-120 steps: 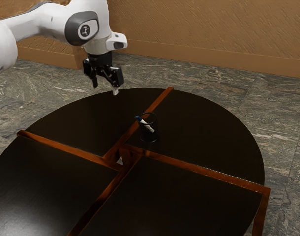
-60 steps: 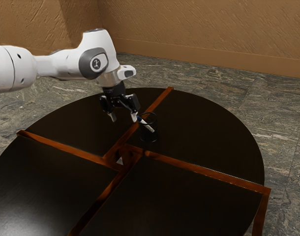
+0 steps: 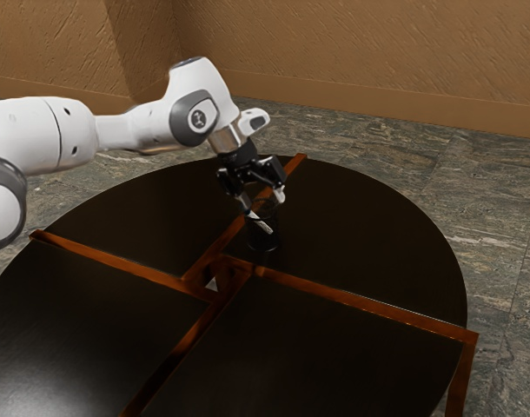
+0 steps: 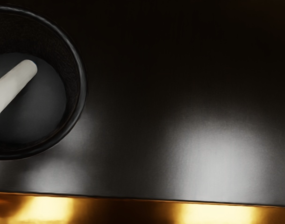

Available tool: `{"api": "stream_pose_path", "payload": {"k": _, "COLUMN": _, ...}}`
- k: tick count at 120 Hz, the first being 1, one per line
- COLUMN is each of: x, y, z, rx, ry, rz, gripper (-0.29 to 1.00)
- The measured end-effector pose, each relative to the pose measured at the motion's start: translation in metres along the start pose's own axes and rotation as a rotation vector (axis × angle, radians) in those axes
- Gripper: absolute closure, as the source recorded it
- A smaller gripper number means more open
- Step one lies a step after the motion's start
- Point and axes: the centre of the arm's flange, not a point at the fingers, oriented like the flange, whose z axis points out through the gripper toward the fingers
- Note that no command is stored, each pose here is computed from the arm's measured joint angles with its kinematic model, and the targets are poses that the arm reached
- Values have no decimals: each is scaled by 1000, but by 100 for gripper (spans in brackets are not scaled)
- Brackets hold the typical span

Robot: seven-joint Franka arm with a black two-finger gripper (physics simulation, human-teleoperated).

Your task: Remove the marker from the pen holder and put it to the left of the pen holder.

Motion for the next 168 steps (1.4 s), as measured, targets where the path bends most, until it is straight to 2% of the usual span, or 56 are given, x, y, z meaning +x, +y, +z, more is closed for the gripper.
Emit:
{"api": "stream_pose_path", "payload": {"k": 18, "x": 14, "y": -13, "z": 12, "rx": -3, "ry": 15, "rz": -22, "gripper": 6}}
{"api": "stream_pose_path", "payload": {"k": 58, "x": 25, "y": -52, "z": 16, "rx": 66, "ry": 32, "rz": -58, "gripper": 7}}
{"api": "stream_pose_path", "payload": {"k": 86, "x": 31, "y": -65, "z": 27, "rx": 66, "ry": 28, "rz": -76, "gripper": 7}}
{"api": "stream_pose_path", "payload": {"k": 122, "x": 33, "y": -75, "z": 34, "rx": 64, "ry": 21, "rz": -92, "gripper": 41}}
{"api": "stream_pose_path", "payload": {"k": 163, "x": 35, "y": -75, "z": 28, "rx": 67, "ry": 33, "rz": -99, "gripper": 57}}
{"api": "stream_pose_path", "payload": {"k": 168, "x": 35, "y": -75, "z": 25, "rx": 69, "ry": 35, "rz": -96, "gripper": 66}}
